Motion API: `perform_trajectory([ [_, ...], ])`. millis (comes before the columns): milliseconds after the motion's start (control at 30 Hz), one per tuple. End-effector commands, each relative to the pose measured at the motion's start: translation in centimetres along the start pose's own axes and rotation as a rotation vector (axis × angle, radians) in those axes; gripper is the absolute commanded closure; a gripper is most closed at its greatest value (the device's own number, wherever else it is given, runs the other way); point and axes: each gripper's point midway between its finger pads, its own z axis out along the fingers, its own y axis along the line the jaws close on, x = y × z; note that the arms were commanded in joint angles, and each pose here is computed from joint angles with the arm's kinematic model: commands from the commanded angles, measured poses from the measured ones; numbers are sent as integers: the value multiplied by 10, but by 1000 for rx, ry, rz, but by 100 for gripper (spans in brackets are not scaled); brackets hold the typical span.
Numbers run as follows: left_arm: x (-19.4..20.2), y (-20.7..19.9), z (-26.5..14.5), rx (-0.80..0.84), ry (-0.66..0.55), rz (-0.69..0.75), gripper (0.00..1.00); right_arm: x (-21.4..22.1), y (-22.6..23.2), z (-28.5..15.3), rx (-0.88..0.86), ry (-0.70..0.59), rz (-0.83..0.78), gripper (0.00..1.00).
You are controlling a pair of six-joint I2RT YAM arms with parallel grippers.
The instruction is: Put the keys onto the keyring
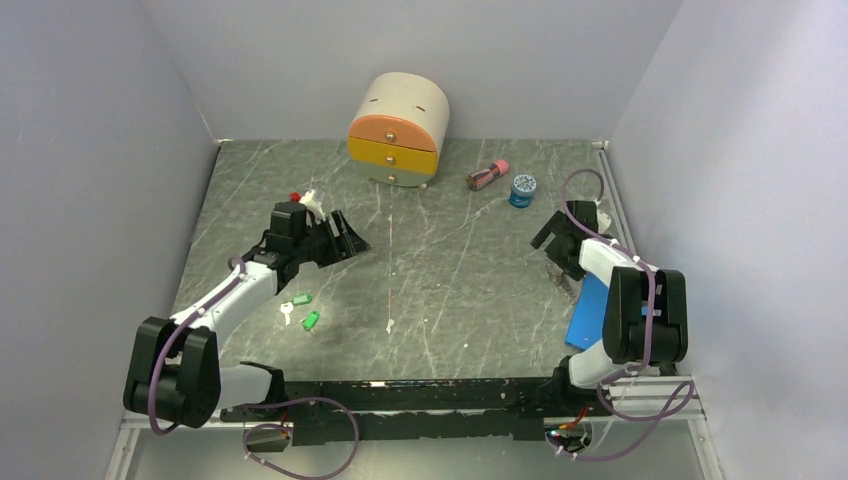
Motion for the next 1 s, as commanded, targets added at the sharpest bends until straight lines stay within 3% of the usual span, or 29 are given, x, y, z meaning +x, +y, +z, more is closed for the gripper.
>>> perform_trajectory([
  [0, -9, -8, -1, 30, -32, 33, 27, 25, 48, -8, -235, 140, -54, 2],
  [233, -1, -3, 3, 22, -13, 16, 27, 99, 107, -42, -385, 324, -172, 2],
  [400, -1, -3, 3, 26, -19, 17, 27, 163, 153, -92, -595, 470, -242, 3],
  [500, 1, -1, 5, 26, -8, 12, 27, 184, 176, -119, -671, 494, -352, 4],
  [767, 15, -10, 22, 85, 39, -3, 28, 131, 194, -153, -773, 237, -425, 4],
  [967, 38, -30, 43, 160, 102, -17, 30, 79, 148, -111, -646, 182, -286, 5],
])
